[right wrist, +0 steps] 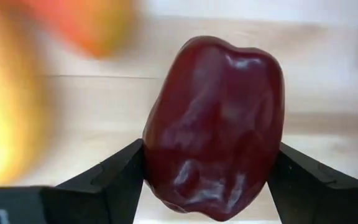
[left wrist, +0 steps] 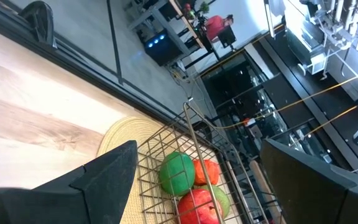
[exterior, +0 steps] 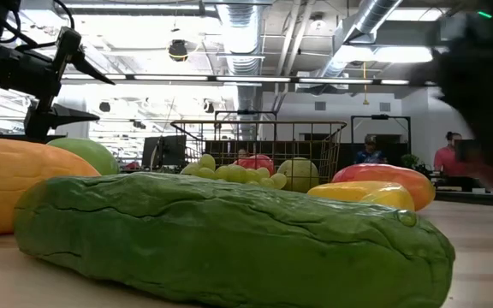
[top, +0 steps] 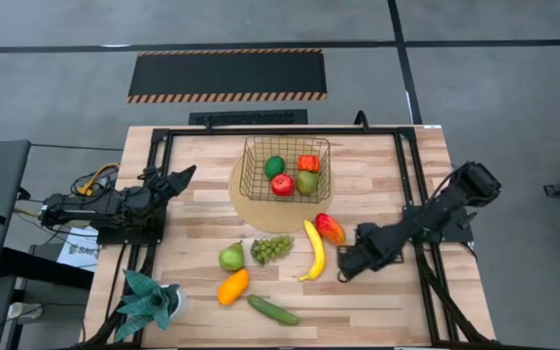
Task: Build produce basket
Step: Put the dark red apple into the wire basket
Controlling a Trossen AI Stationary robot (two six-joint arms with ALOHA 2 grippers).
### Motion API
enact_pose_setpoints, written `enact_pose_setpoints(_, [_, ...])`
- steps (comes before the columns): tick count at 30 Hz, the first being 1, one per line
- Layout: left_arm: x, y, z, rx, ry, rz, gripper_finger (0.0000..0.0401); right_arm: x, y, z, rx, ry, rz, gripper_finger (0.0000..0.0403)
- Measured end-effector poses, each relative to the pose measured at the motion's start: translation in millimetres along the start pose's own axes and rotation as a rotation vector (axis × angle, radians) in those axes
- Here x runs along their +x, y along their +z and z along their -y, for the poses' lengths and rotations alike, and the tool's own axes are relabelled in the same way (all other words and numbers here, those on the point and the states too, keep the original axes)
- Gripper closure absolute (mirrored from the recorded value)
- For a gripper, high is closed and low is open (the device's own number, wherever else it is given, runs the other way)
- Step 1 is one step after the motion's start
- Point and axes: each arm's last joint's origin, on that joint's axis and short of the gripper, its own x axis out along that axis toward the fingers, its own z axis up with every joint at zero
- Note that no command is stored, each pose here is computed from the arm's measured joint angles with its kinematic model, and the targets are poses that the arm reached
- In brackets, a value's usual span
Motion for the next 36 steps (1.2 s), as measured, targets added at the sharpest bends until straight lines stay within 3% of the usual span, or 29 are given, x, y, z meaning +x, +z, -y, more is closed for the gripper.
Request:
enact_pose_setpoints(4, [0, 0, 0, -0.006, -0.004, 0.002, 0.0073, -30, 31, -29, -0.104, 0.147, 0.059, 0.0109])
enact_pose_setpoints(10, [0, 0, 1, -0.007, -0.007, -0.003, 0.0073, -87, 103, -67, -0.290, 0.338, 0.232, 0.0109])
enact_pose_setpoints(17, [0, 0, 1, -0.007, -0.008, -0.003, 0.0073, -130, 177, -103, -0.464, 0.658, 0.460, 0.0100])
enact_pose_setpoints(24, [0, 0, 1, -0.009, -0.018, -0.022, 0.0073, -102, 218, -141, -0.548, 0.726, 0.469, 0.0098])
enact_pose_setpoints(31, [0, -1, 1, -0.012, -0.023, -0.028, 0.0073, -67, 229, -193, -0.629, 0.749, 0.371, 0.0097])
enact_pose_setpoints(36, [0, -1, 1, -0.025, -0.023, -0.027, 0.0073, -48, 236, -207, -0.620, 0.685, 0.330, 0.0097])
